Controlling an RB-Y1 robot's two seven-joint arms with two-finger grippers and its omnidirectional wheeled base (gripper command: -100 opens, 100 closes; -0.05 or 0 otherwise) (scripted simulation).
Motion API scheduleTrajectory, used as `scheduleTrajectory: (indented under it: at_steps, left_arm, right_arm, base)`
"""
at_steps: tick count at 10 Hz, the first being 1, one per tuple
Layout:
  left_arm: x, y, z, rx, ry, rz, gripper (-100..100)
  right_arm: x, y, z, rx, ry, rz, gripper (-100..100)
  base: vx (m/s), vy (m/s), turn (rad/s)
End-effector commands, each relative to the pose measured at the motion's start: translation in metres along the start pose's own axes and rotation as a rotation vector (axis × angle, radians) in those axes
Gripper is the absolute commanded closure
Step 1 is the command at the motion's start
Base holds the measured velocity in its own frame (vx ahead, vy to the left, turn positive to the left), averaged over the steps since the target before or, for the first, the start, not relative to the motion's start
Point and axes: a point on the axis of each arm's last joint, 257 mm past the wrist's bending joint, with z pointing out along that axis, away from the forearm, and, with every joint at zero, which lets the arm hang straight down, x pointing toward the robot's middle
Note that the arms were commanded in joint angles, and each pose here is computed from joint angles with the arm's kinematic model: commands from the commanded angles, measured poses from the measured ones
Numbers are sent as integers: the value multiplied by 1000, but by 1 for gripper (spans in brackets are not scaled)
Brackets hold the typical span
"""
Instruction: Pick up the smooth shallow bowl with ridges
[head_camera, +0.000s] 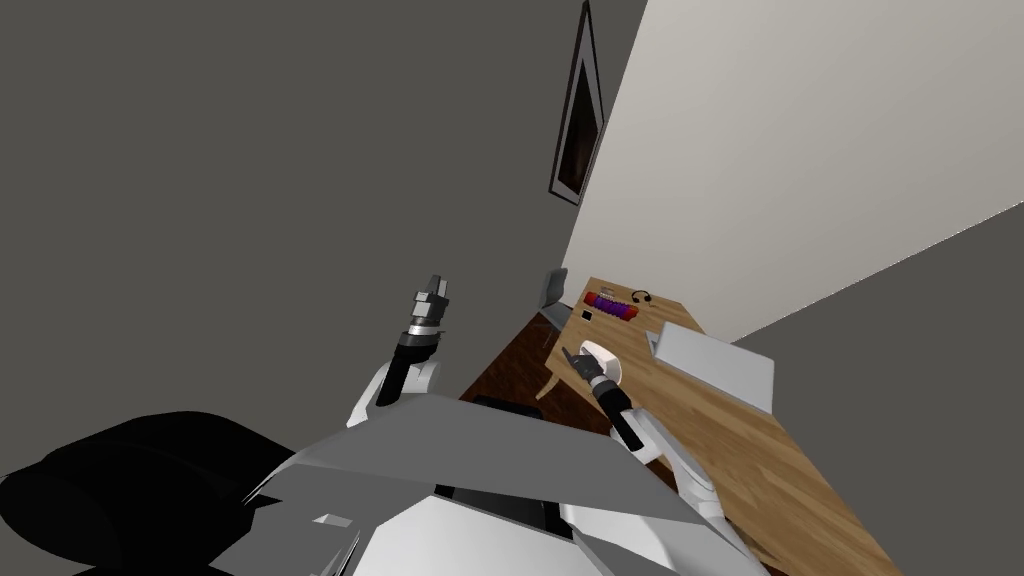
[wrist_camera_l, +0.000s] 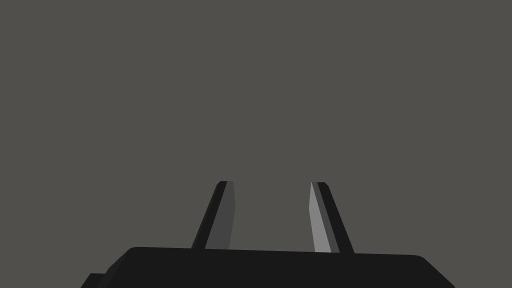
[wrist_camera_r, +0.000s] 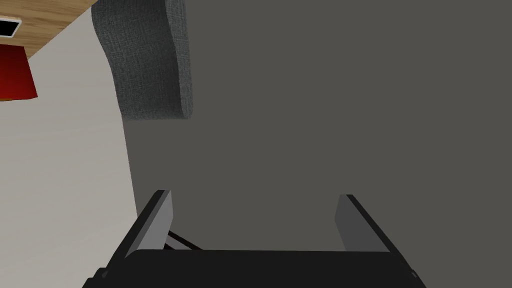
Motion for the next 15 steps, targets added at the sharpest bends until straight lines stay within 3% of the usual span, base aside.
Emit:
scheduleTrajectory:
  at_steps: [1,2,3,5,6,8,9,11,12,15]
  left_arm:
    - [0,0,0,0,0,0,0]
    - [0,0,0,0,0,0,0]
    - [0,0,0,0,0,0,0]
    - [0,0,0,0,0,0,0]
    - [0,0,0,0,0,0,0]
    - [0,0,0,0,0,0,0]
    - [0,0,0,0,0,0,0]
    - [0,0,0,0,0,0,0]
    - [0,0,0,0,0,0,0]
    - [0,0,0,0,0,0,0]
  right_arm:
    - [23,-21,-5,32,59,-97,-100]
    - [41,-39,-11,60,114,-180,-100]
    - [42,-40,-11,61,116,-183,-100]
    - [74,-78,-27,109,222,-351,-100]
    - [74,-78,-27,108,223,-354,-100]
    - [100,-115,-47,146,327,-519,-100]
    - [100,-115,-47,146,327,-519,-100]
    - [121,-151,-70,174,426,-672,-100]
    - [121,-151,-70,174,426,-672,-100]
    - [145,-196,-105,195,560,-866,-100]
  base:
    - [20,22,92]
    - [29,31,132]
    - [23,19,44]
    - [22,14,91]
    - [20,5,62]
    - [20,3,100]
    - [19,2,46]
    - [21,-1,109]
    - [15,-6,31]
    - [15,-10,83]
